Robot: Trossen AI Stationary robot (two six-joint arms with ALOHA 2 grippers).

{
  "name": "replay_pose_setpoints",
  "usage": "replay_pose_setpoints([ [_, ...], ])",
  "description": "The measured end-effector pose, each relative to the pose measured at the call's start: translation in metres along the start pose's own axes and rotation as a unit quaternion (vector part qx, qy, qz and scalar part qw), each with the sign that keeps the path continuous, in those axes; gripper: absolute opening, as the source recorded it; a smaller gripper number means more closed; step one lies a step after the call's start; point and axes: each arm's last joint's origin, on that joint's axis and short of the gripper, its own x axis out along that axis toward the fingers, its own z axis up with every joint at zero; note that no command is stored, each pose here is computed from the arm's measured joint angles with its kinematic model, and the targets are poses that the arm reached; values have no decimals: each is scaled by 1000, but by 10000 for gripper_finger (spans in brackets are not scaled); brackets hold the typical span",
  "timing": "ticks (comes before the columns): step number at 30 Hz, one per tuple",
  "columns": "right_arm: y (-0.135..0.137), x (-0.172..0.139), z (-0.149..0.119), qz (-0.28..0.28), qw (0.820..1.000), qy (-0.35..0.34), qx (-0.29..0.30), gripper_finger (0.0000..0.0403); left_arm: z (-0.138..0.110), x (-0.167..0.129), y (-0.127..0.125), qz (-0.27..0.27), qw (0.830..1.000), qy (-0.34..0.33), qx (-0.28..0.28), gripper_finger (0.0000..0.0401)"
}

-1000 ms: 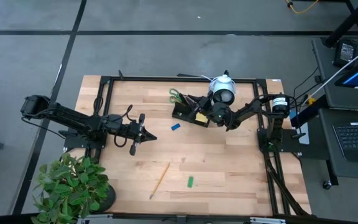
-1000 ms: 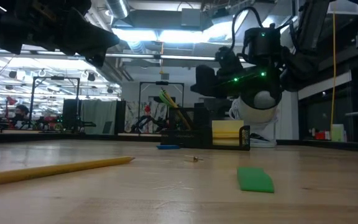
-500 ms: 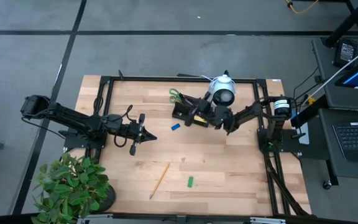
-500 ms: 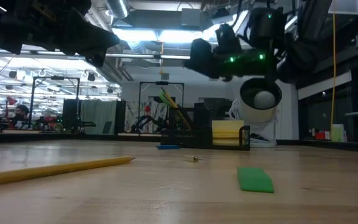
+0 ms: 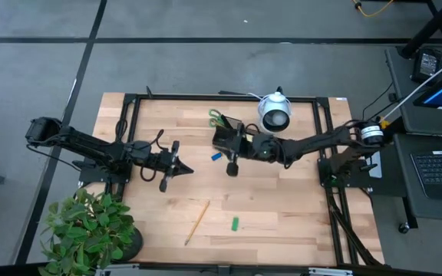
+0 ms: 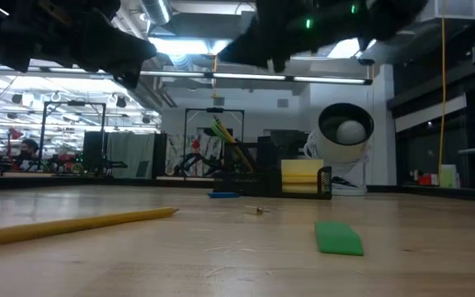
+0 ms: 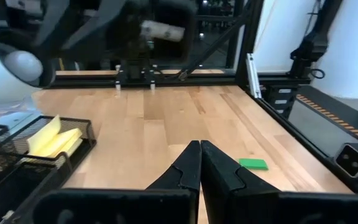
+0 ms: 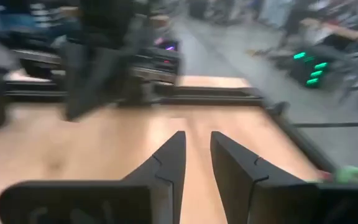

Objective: Pick and place office supplies into organizer
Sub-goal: Put the green eraser into the black desk organizer

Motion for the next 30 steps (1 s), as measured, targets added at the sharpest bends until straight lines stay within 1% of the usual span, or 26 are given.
replay_pose_setpoints([
  [2,9,-1,14,32,999,17,5,80,0,0,-1,-11,1000,0,0,1],
  [5,23,-2,29,71,995,66,-9,80,0,0,-1,-19,1000,-2,0,2],
  [9,41,-5,45,102,986,130,-32,81,0,0,-1,-19,1000,-2,1,3],
  [12,56,-9,52,123,976,175,-44,81,0,0,-1,-19,1000,-2,0,1],
  [16,74,-16,61,130,963,238,5,85,0,0,-1,-20,1000,-1,0,3],
  [18,82,-21,64,115,954,274,30,95,0,0,-1,-19,1000,-2,0,3],
  [22,95,-30,66,77,928,358,72,122,0,0,-1,-19,1000,-1,-1,1],
  [25,105,-36,67,52,909,398,114,142,0,0,-2,-21,1000,-1,-3,2],
  [26,108,-37,67,48,902,410,125,148,0,0,-2,-22,1000,-1,-3,3],
  [30,125,-40,67,66,873,447,187,160,0,0,-5,-29,1000,-1,-2,1],
])
